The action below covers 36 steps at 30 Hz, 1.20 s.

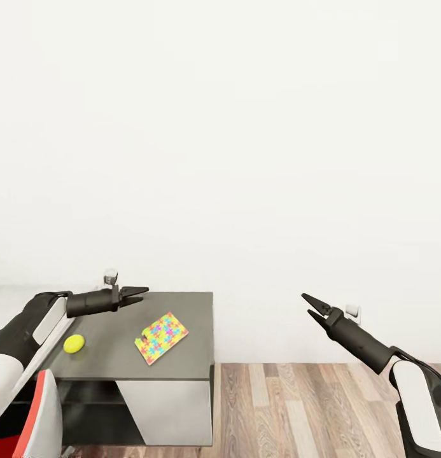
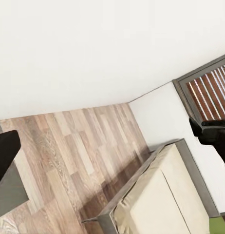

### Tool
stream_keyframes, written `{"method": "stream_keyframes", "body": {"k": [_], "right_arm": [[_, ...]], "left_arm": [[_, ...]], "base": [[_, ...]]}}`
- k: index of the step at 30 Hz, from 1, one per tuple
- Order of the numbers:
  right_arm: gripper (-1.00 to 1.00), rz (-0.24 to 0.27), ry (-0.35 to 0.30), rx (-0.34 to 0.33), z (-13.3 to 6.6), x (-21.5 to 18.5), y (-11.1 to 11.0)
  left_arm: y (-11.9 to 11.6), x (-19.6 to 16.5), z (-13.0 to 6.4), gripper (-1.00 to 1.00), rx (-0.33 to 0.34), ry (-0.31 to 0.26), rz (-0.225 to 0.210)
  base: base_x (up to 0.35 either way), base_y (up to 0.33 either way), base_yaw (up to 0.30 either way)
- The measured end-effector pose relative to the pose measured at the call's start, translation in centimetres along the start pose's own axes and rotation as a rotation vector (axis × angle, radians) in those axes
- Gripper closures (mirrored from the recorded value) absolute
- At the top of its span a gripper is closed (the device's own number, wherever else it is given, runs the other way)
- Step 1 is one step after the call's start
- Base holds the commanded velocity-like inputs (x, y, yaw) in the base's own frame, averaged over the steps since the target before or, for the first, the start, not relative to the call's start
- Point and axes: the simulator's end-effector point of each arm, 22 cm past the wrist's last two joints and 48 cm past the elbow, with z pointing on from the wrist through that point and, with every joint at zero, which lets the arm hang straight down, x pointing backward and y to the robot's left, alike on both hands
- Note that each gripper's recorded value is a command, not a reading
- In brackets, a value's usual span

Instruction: Put all the toys in the child's room - the three board games (two on the bed and one on the table), the two jigsaw puzzles on the table, and the tennis ball on the table - inside the toy box on the table in the child's room.

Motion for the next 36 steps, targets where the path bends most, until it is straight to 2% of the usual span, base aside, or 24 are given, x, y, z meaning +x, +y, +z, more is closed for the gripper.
{"method": "stream_keyframes", "body": {"k": [2, 5, 8, 11, 15, 17, 21, 31, 36], "right_arm": [[-1.00, 0.000, 0.001, 0.001, 0.0, 0.0, -0.1], [-1.00, 0.001, 0.002, 0.002, 0.1, 0.1, -0.1], [-1.00, 0.000, 0.000, 0.002, 0.1, 0.1, -0.2], [-1.00, -0.003, -0.007, 0.002, 0.1, -0.1, -0.2], [-1.00, -0.006, -0.012, 0.005, 0.1, -0.2, -0.3], [-1.00, -0.003, -0.010, 0.006, 0.1, -0.1, -0.4], [-1.00, -0.001, -0.009, 0.008, 0.1, -0.1, -0.5], [-1.00, -0.002, -0.005, 0.019, 0.2, 0.1, -0.6], [-1.00, -0.001, -0.005, 0.034, 0.2, 0.1, -1.0]], "left_arm": [[0.6, 0.0, 0.1, -1.00, -0.024, 0.001, -0.001], [2.3, 0.3, 0.6, -1.00, -0.098, 0.006, -0.005], [4.3, 1.0, 2.0, -1.00, -0.200, 0.015, -0.016], [6.7, 1.9, 3.9, -1.00, -0.334, 0.024, -0.028], [8.0, 3.1, 6.1, -1.00, -0.434, 0.039, -0.037], [8.7, 3.3, 6.4, -1.00, -0.481, 0.042, -0.040], [9.1, 3.4, 6.4, -1.00, -0.506, 0.040, -0.040], [9.4, 3.4, 6.3, -1.00, -0.521, 0.038, -0.036], [10.3, 2.8, 5.9, -1.00, -0.567, 0.014, -0.015]], "base": [[0.041, 0.017, 0.261], [0.016, 0.007, 0.258], [0.005, 0.002, 0.133], [0.002, 0.001, 0.041], [0.000, 0.000, 0.011], [0.000, 0.000, 0.002], [0.000, 0.000, 0.000], [0.042, -0.030, 0.000], [0.195, -0.179, 0.000]]}}
